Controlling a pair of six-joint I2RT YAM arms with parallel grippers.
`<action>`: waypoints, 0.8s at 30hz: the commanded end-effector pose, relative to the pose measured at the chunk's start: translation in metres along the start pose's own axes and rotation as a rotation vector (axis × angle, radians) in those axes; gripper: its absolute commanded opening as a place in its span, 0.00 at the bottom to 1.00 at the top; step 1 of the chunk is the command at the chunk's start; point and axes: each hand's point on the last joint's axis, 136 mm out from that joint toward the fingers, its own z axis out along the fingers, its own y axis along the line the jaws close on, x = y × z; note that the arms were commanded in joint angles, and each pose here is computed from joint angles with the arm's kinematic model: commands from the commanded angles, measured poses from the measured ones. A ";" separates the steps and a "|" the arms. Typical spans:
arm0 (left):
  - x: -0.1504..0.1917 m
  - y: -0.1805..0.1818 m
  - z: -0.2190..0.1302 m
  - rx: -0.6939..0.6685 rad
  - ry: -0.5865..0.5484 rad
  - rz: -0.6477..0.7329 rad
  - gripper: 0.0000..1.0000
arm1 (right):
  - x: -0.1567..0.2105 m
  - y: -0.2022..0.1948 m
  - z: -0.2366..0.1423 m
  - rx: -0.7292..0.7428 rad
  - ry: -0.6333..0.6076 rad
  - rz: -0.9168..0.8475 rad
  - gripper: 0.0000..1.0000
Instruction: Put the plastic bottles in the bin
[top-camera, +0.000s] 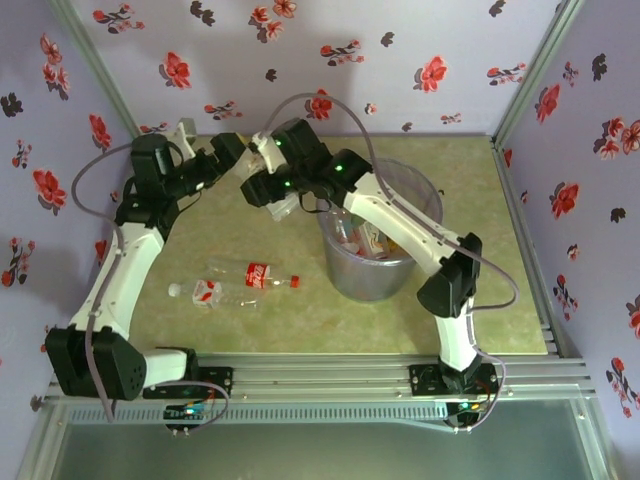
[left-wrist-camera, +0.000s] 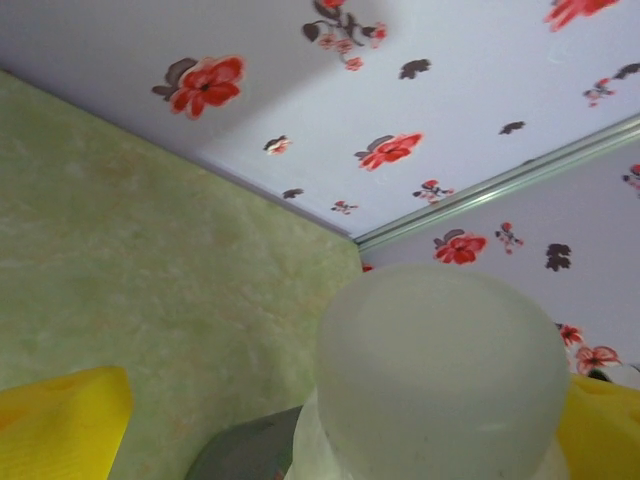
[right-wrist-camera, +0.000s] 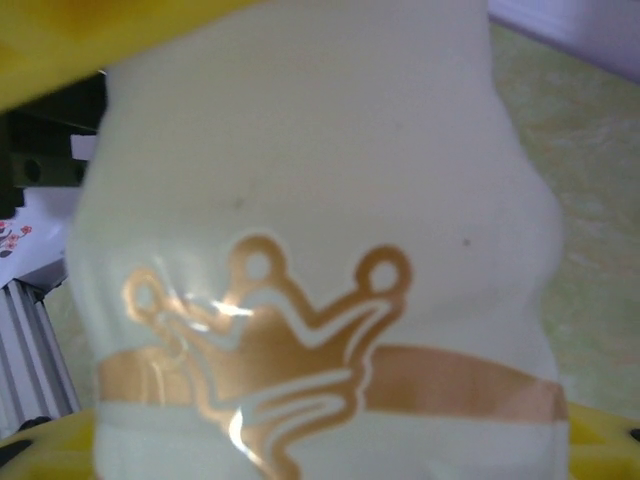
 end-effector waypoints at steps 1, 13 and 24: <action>0.000 -0.027 -0.018 0.066 -0.031 0.062 1.00 | -0.053 -0.018 -0.070 0.117 -0.211 -0.046 0.48; 0.041 -0.064 0.004 0.136 0.052 0.163 0.97 | -0.034 -0.117 -0.201 0.465 -0.422 0.057 0.45; 0.105 -0.062 0.059 0.112 0.224 0.179 0.82 | 0.042 -0.161 -0.193 0.502 -0.435 0.075 0.43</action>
